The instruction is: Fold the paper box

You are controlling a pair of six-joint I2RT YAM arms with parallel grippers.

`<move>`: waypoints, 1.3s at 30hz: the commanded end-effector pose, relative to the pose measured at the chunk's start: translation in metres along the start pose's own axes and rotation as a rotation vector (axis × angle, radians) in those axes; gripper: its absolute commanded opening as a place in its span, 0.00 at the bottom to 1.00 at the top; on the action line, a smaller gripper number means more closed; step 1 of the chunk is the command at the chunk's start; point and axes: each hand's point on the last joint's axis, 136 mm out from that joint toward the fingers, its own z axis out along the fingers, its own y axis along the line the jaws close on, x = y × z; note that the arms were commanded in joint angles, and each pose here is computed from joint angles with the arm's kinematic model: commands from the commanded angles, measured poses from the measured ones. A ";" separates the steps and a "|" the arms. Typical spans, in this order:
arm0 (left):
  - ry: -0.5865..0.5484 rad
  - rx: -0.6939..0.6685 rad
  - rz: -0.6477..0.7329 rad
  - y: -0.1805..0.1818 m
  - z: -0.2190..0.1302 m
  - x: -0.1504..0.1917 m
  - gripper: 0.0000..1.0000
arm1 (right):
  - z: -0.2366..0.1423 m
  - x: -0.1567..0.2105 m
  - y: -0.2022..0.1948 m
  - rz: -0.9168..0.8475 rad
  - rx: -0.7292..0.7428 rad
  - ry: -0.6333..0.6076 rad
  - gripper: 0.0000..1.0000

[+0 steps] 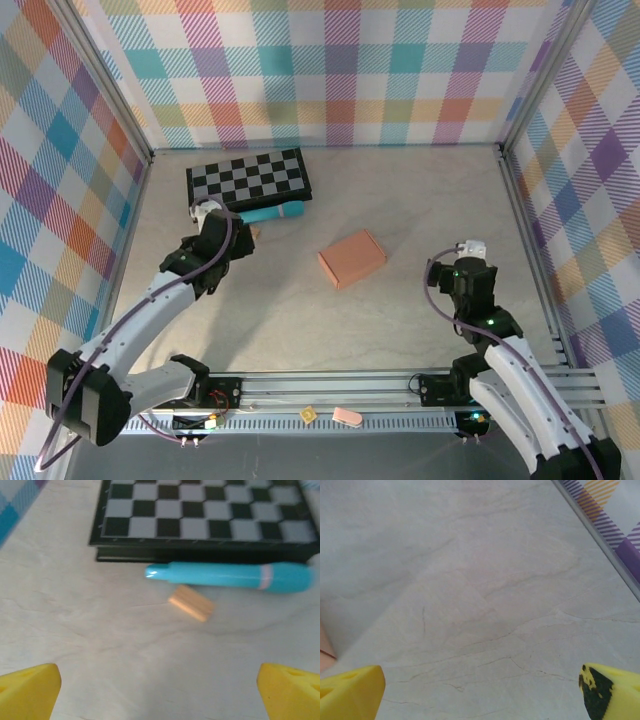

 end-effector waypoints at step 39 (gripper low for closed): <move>-0.281 0.246 0.026 0.009 0.129 0.023 1.00 | 0.119 -0.033 0.017 0.113 -0.290 -0.229 0.99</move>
